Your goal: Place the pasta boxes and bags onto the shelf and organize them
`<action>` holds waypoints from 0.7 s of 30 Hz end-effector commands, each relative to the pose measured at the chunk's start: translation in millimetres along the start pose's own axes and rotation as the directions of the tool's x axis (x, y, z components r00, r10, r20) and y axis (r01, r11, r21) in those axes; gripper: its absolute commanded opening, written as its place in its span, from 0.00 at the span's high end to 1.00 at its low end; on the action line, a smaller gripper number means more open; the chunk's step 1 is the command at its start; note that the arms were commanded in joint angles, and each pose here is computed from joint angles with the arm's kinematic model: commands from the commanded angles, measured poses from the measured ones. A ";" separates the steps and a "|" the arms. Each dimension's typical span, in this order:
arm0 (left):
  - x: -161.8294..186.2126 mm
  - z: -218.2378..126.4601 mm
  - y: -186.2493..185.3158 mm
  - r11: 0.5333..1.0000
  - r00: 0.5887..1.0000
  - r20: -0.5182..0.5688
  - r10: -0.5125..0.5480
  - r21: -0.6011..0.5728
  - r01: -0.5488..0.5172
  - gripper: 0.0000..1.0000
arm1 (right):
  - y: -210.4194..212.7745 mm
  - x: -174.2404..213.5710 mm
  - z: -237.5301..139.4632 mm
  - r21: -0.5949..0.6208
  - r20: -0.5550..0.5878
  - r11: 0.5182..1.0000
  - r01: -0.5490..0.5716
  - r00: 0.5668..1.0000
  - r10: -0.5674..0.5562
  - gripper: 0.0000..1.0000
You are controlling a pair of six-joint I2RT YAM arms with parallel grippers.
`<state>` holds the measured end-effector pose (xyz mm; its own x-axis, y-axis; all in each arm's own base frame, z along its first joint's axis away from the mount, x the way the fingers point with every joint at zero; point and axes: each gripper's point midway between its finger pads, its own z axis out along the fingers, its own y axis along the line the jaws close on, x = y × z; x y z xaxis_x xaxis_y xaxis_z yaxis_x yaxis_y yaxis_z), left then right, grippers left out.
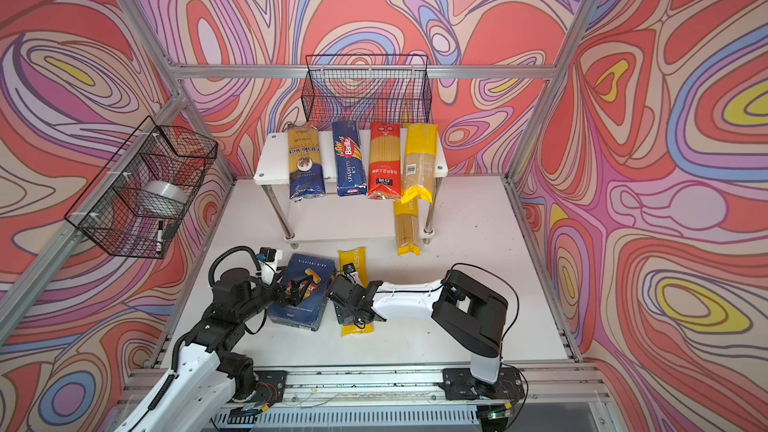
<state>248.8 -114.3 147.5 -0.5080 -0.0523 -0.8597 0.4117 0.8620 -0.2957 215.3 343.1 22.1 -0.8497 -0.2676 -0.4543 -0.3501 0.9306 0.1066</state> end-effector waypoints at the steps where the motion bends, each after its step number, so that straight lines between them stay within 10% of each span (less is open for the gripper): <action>1: -7.1 -1.0 -1.3 1.000 1.000 0.026 0.013 0.000 -0.013 0.00 | -3.0 16.7 7.2 -0.006 -0.043 1.000 0.005 0.999 -0.005 0.11; 21: -7.6 -1.4 -0.9 1.000 1.000 0.029 0.011 -0.002 -0.011 0.00 | 4.4 18.5 0.1 -0.085 -0.020 0.996 -0.029 0.999 0.028 0.52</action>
<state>249.0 -113.7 148.4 -0.5042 -0.0538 -0.8619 0.4099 0.8636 -0.2937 215.8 347.0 26.9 -0.8440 -0.2167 -0.4906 -0.3390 0.9244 0.1748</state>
